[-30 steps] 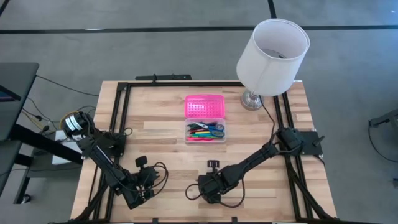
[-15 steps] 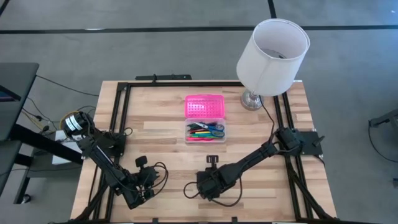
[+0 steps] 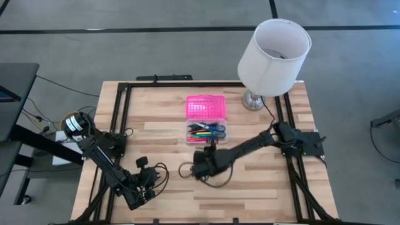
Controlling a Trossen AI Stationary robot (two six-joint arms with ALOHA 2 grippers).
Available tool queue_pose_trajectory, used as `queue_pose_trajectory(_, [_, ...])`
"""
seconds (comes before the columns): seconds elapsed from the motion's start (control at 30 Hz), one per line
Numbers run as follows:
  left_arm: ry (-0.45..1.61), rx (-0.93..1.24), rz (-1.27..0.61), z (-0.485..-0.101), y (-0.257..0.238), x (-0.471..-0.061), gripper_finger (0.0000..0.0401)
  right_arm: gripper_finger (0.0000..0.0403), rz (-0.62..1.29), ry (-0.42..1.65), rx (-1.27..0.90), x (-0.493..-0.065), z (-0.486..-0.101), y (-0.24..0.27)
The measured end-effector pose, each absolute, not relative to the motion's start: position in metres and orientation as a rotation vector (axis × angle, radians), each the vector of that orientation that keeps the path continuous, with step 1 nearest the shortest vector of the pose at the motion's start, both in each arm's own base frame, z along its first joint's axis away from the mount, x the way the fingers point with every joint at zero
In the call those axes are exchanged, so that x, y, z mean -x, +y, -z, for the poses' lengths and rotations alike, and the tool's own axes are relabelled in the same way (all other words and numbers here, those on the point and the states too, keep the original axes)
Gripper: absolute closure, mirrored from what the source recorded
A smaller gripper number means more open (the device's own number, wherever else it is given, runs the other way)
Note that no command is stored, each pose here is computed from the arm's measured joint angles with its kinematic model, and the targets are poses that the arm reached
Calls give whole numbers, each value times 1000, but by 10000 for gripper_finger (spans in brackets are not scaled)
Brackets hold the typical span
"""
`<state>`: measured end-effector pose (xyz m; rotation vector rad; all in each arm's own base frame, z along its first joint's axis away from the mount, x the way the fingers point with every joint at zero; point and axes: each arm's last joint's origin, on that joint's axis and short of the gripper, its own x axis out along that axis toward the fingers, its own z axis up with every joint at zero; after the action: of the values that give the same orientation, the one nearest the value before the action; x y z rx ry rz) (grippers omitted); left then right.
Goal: Pick & place school supplies into a supply box
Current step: Put the green crayon into the supply box, then return to Home Position
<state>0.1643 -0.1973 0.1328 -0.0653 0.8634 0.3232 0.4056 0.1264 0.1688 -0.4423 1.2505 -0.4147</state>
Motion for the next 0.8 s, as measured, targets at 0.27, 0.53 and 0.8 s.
queue_pose_trajectory(0.27, [865,59,-320,-133,-197,-164,340,399,460,1311,451,-418,-169,76])
queue_pose_trajectory(0.53, [865,57,-319,-133,-197,-164,340,390,419,1366,347,-423,-168,46])
queue_pose_trajectory(0.8, [865,57,-319,-133,-197,-164,340,341,418,1361,312,-424,-168,41])
